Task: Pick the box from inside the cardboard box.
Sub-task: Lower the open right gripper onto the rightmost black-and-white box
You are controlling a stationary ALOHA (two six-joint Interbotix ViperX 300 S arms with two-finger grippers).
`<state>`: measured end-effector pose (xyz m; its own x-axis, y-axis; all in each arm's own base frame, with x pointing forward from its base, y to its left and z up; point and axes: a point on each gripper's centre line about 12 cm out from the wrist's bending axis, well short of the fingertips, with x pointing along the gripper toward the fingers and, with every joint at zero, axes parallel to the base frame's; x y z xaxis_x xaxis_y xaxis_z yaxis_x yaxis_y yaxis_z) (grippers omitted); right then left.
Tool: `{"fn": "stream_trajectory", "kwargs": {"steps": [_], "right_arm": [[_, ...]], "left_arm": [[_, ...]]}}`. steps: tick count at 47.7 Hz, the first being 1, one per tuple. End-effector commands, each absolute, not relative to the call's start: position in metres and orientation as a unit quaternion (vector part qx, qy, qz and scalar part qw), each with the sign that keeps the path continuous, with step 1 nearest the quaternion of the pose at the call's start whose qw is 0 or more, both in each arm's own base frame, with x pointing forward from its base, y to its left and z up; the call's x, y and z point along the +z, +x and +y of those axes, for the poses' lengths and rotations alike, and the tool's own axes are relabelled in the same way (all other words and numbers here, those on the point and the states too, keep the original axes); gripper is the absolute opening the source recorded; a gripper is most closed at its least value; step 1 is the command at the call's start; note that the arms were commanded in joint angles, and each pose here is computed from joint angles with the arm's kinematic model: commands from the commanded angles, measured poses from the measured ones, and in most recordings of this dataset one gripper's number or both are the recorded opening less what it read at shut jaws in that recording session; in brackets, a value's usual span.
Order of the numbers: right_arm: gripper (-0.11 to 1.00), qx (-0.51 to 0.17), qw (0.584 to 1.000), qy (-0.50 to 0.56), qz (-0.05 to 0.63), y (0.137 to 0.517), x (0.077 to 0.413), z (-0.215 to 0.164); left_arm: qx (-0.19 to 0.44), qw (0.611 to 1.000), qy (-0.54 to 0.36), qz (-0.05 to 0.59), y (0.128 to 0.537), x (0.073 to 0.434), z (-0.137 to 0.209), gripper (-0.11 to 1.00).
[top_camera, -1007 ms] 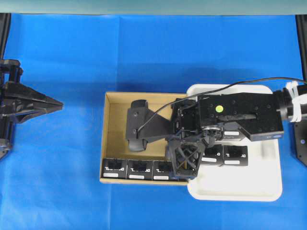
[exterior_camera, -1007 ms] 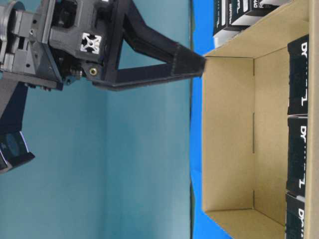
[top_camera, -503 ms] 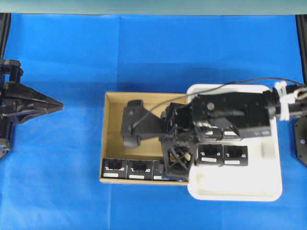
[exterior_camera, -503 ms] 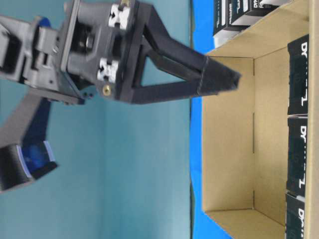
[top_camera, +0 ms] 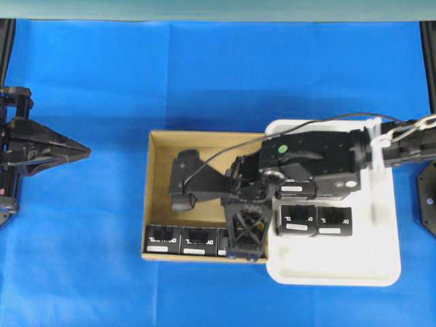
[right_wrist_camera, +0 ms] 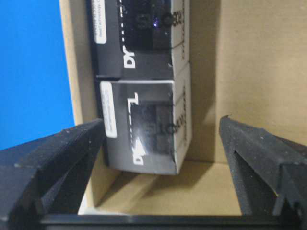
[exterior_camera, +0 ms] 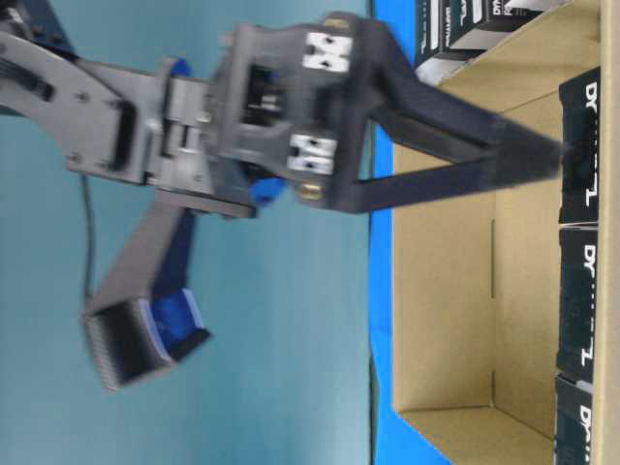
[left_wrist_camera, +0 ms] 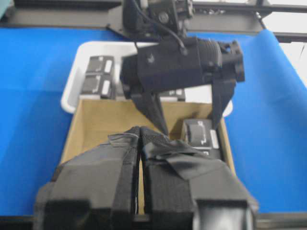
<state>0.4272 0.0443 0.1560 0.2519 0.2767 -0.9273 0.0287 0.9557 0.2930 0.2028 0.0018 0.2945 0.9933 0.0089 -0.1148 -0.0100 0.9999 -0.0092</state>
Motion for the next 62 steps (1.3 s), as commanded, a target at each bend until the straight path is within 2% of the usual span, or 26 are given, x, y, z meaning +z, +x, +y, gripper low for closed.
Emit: {"fn": "stream_trajectory", "kwargs": {"steps": [1, 15, 34, 62], "right_arm": [[1.0, 0.084, 0.779, 0.124, 0.609, 0.429, 0.15, 0.05], [1.0, 0.08, 0.784, 0.123, 0.603, 0.433, 0.144, 0.05], [0.99, 0.073, 0.771, 0.111, 0.623, 0.423, 0.125, 0.047], [0.99, 0.041, 0.779, 0.092, 0.619, 0.427, 0.127, 0.008]], "left_arm": [[0.006, 0.999, -0.004, 0.045, 0.206, 0.305, 0.002, -0.02], [0.006, 0.999, -0.004, 0.045, 0.206, 0.305, 0.002, -0.02], [0.007, 0.999, -0.004, 0.044, 0.206, 0.305, 0.003, -0.02], [0.012, 0.999, -0.004, 0.045, 0.206, 0.305, 0.005, -0.02]]}}
